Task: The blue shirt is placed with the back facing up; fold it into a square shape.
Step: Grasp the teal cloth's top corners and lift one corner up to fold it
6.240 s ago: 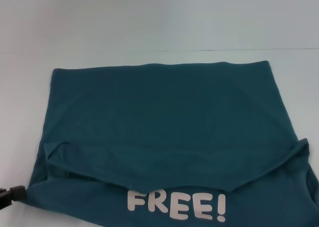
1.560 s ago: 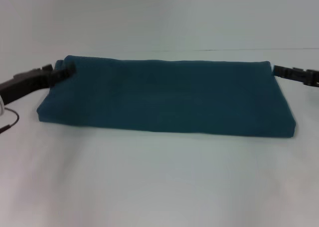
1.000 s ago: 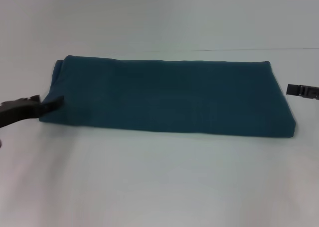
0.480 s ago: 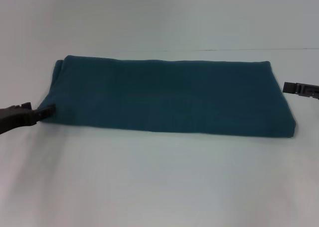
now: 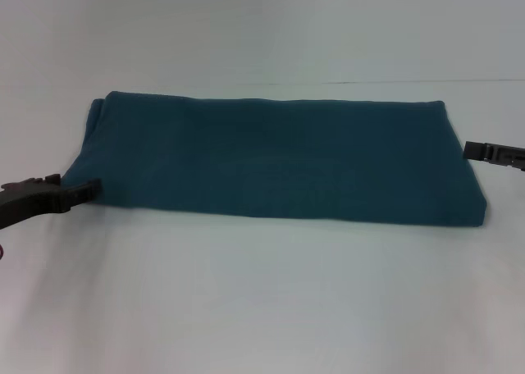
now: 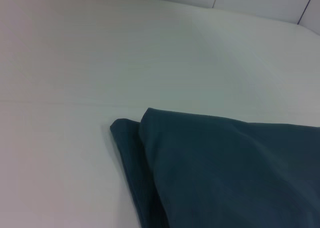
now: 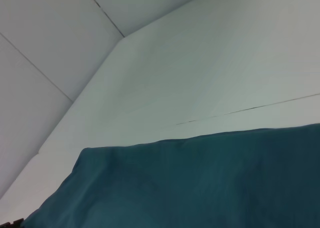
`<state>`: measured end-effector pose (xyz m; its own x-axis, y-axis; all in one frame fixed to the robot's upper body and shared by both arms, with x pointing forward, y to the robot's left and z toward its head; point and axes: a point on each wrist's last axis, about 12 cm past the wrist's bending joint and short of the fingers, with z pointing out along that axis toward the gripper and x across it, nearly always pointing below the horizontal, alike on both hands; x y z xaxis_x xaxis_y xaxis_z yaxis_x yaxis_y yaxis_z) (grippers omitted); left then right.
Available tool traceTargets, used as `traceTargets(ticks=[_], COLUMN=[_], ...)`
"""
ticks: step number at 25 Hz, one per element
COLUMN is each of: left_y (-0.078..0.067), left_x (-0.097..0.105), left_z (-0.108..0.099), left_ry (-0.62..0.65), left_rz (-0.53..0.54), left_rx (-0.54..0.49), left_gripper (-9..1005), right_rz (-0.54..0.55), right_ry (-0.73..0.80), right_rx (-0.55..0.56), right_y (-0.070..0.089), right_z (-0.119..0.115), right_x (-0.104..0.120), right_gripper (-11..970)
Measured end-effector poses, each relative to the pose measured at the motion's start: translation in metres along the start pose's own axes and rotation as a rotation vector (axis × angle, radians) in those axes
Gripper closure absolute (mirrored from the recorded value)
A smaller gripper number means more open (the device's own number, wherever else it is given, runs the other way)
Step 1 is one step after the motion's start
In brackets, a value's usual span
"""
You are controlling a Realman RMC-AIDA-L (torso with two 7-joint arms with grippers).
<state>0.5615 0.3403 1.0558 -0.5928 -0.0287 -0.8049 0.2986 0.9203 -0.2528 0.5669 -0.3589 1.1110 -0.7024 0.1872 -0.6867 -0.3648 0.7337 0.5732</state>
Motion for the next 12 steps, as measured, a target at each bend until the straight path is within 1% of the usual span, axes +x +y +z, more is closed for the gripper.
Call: traceTargets(ticks=[4, 7, 12], left_y=[-0.0009, 0.0021, 0.0014], left_x=[-0.0003, -0.0010, -0.0030], left_z=[0.0011, 0.0019, 0.0036], left_ry=[0.003, -0.001, -0.002], left_rz=[0.007, 0.012, 0.017], left_rx=[0.001, -0.032, -0.034], left_gripper=[196, 196, 197], right_rz=[-0.002, -0.003, -0.004], right_ry=[-0.002, -0.003, -0.004], right_rx=[0.002, 0.004, 0.006], right_y=[0.0001, -0.0003, -0.0005], right_z=[0.0008, 0.0008, 0.0008], right_x=[0.0001, 0.0000, -0.0002], right_gripper=[74, 74, 75])
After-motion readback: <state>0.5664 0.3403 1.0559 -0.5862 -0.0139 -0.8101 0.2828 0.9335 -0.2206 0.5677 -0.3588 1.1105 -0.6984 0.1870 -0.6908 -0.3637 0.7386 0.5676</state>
